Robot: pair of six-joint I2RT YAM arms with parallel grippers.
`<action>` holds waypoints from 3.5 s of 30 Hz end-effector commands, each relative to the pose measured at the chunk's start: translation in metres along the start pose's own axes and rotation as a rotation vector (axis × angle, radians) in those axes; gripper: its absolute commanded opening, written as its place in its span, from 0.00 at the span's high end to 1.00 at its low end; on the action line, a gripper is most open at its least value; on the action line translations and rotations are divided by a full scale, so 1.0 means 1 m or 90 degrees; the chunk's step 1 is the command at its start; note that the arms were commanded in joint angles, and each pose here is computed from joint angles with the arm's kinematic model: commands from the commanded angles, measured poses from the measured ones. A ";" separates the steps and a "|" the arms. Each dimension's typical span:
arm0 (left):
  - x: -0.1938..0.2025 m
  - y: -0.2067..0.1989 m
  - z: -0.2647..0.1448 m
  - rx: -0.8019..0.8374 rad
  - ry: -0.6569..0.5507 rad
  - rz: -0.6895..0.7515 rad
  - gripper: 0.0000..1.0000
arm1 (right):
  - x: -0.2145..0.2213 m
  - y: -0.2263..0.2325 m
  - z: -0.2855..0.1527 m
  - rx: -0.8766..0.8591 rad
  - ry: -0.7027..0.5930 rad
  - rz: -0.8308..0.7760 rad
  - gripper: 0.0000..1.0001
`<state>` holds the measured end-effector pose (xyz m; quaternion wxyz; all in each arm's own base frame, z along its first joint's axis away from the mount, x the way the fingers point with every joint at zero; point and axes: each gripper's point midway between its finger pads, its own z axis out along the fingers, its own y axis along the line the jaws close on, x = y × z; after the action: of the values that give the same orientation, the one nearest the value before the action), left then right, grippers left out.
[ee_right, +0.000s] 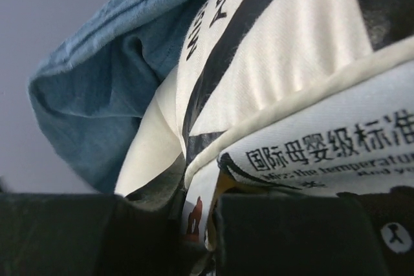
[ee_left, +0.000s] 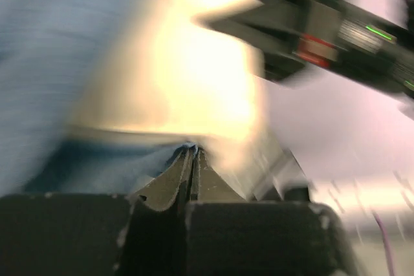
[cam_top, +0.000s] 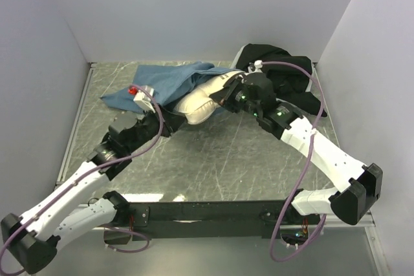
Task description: Put the pillow into the pillowcase
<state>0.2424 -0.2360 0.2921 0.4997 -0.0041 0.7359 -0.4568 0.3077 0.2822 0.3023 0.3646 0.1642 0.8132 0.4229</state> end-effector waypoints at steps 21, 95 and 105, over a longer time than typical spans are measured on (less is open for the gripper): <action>-0.268 -0.203 -0.094 0.076 -0.345 0.195 0.99 | -0.145 0.194 -0.135 -0.158 -0.316 -0.153 1.00; -0.240 -0.010 -0.032 -0.177 -0.237 -0.061 0.99 | 0.071 -0.107 0.073 0.051 -0.073 -0.014 0.50; -0.251 -0.025 -0.042 -0.173 -0.249 -0.043 0.99 | 0.078 -0.114 0.090 0.078 -0.052 -0.012 0.74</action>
<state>0.3465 -0.1067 0.4247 0.5469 -0.2147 0.7423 -0.3221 0.3091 0.3033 0.1135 0.3690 0.1851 0.8434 0.3438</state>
